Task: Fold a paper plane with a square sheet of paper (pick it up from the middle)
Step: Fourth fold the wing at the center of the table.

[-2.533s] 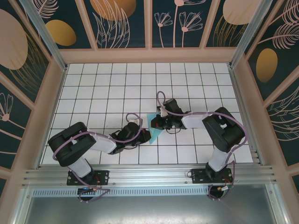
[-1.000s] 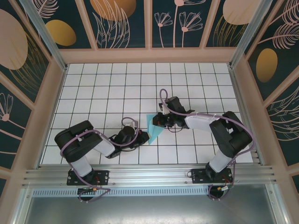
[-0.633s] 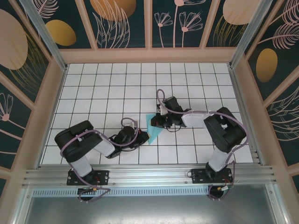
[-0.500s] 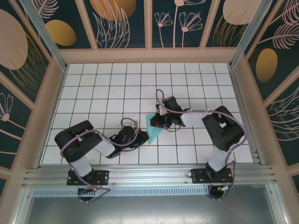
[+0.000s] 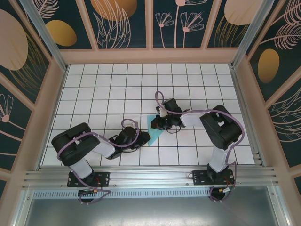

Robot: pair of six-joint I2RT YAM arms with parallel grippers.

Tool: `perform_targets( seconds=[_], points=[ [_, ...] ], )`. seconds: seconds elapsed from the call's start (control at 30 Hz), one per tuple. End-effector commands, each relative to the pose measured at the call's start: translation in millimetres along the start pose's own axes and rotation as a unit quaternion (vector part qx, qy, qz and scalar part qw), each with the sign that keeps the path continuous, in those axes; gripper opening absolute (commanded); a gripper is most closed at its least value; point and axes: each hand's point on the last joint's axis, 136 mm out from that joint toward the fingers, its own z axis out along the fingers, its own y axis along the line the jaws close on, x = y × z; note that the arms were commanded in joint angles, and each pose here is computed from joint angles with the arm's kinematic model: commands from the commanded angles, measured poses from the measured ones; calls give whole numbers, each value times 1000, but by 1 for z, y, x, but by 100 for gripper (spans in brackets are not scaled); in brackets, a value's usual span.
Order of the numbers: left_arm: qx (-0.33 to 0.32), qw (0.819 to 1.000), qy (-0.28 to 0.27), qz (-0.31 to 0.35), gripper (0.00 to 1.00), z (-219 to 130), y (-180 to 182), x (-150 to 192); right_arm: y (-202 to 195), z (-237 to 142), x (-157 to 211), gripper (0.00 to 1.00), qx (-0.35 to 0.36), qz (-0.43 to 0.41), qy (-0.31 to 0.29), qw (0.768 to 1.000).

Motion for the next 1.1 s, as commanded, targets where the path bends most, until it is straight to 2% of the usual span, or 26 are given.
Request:
perform_targets(
  seconds=[0.0, 0.13, 0.33, 0.73, 0.97, 1.07],
  points=[
    [-57, 998, -15, 11, 25, -3, 22, -5, 3, 1, -6, 5, -10, -12, -3, 1000],
    [-75, 997, -24, 28, 29, -3, 21, -10, 2, 0, -6, 5, -9, -11, -3, 1000],
    [-97, 994, -32, 50, 27, -2, 19, -17, 2, 1, -4, 5, -14, -11, 0, 1000],
    [-101, 994, -19, 46, 4, 7, 26, -14, 4, 2, -2, 5, -22, -10, 3, 1000],
    [-106, 993, -11, 40, 6, 5, 33, -9, -5, 6, 1, 5, -11, -4, 8, 1000],
    [-108, 993, -15, 39, 15, 2, 33, -11, -14, 10, 3, 5, 4, 5, 10, 1000]
  ],
)
